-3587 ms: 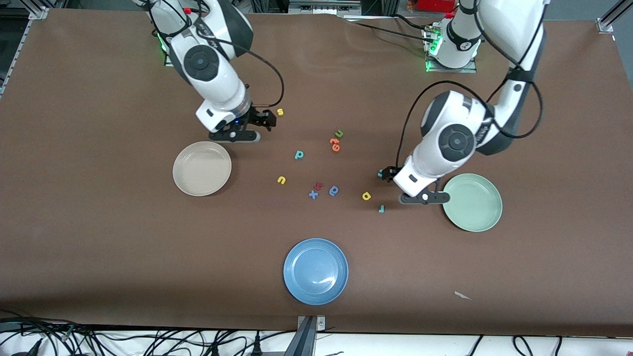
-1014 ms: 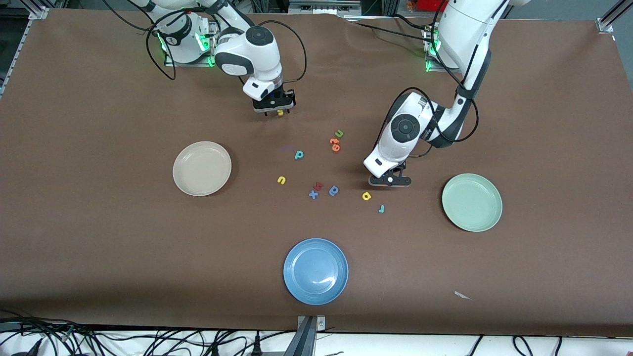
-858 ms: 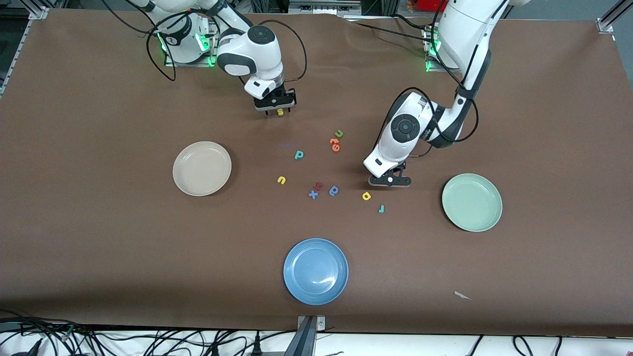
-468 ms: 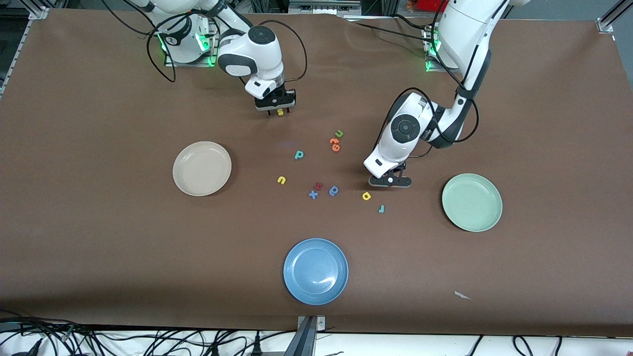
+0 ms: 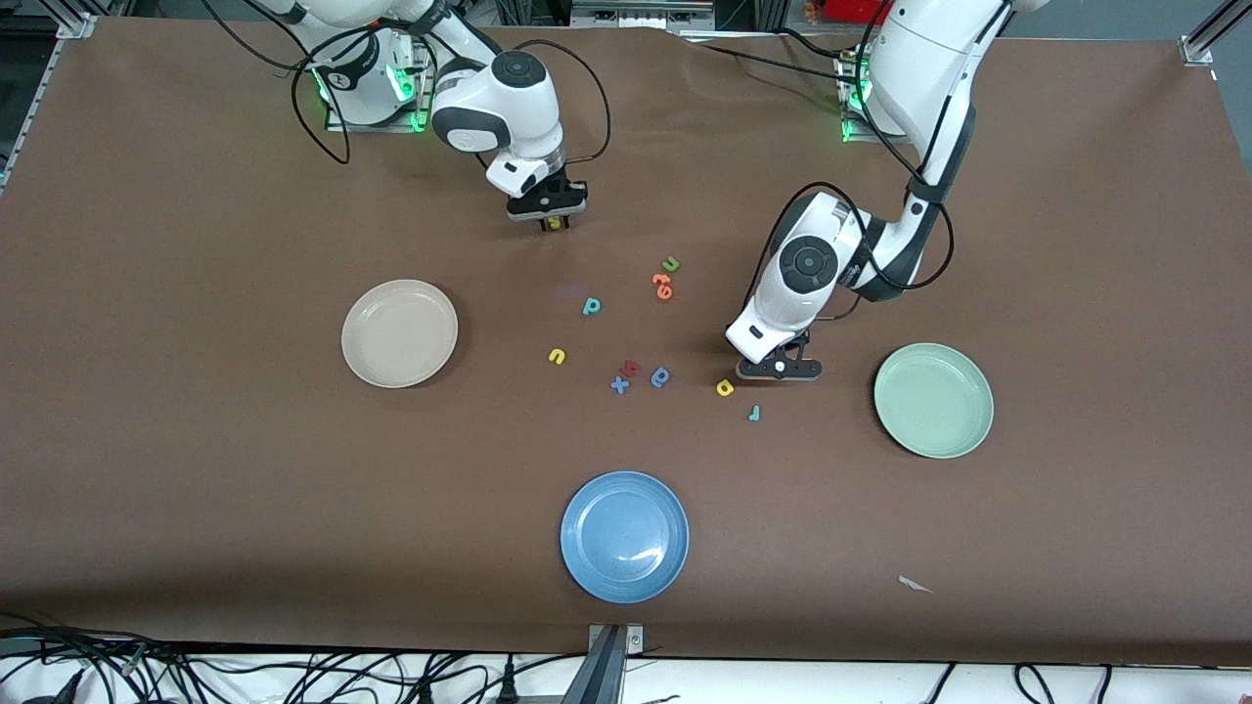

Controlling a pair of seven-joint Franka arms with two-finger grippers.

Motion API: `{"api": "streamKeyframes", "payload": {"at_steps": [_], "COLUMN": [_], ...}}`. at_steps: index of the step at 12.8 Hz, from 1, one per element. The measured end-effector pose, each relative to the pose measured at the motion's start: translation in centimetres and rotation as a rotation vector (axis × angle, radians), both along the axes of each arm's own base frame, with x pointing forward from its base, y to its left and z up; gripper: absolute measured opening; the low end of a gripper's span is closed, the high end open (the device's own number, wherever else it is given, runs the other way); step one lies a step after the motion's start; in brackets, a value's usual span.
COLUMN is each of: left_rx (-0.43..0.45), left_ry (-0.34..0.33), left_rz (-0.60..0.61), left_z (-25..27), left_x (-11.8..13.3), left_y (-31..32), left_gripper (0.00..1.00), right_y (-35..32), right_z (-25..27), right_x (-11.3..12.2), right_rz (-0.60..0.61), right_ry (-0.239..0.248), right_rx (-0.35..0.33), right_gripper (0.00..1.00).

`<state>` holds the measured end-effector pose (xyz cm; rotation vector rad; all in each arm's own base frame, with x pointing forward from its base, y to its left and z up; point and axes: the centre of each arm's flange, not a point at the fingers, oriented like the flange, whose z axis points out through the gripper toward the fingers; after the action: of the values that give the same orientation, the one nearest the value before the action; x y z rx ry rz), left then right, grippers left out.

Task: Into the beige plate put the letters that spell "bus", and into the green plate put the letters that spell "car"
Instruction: 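Close the left gripper on the teal c while the right gripper grasps the s, then carry the teal c onto the green plate with the left gripper and release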

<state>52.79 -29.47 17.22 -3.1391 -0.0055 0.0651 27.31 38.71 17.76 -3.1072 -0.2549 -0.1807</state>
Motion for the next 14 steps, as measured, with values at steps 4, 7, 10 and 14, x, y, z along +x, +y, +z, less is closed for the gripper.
{"api": "streamKeyframes", "payload": {"at_steps": [4, 7, 10, 14], "left_rx": [0.0, -0.001, -0.001, 0.006], "left_ry": [0.001, 0.0, 0.0, -0.008], "left_rz": [0.004, 0.004, 0.004, 0.012], "left_z": [0.0, 0.02, 0.02, 0.17], "left_x": [0.03, 0.04, 0.04, 0.68], "left_y": [-0.1, -0.17, -0.18, 0.57], "left_gripper": [0.26, 0.23, 0.22, 0.22], "right_y": [0.02, 0.05, 0.13, 0.22], "right_z": [0.01, 0.02, 0.02, 0.02], "right_x": [0.01, -0.03, -0.15, -0.28], "right_rz": [-0.012, -0.024, -0.03, -0.027], "right_ry": [0.0, 0.0, 0.001, 0.0], "right_rx": [0.002, 0.004, 0.005, 0.005], "right_gripper": [0.39, 0.39, 0.39, 0.3]}}
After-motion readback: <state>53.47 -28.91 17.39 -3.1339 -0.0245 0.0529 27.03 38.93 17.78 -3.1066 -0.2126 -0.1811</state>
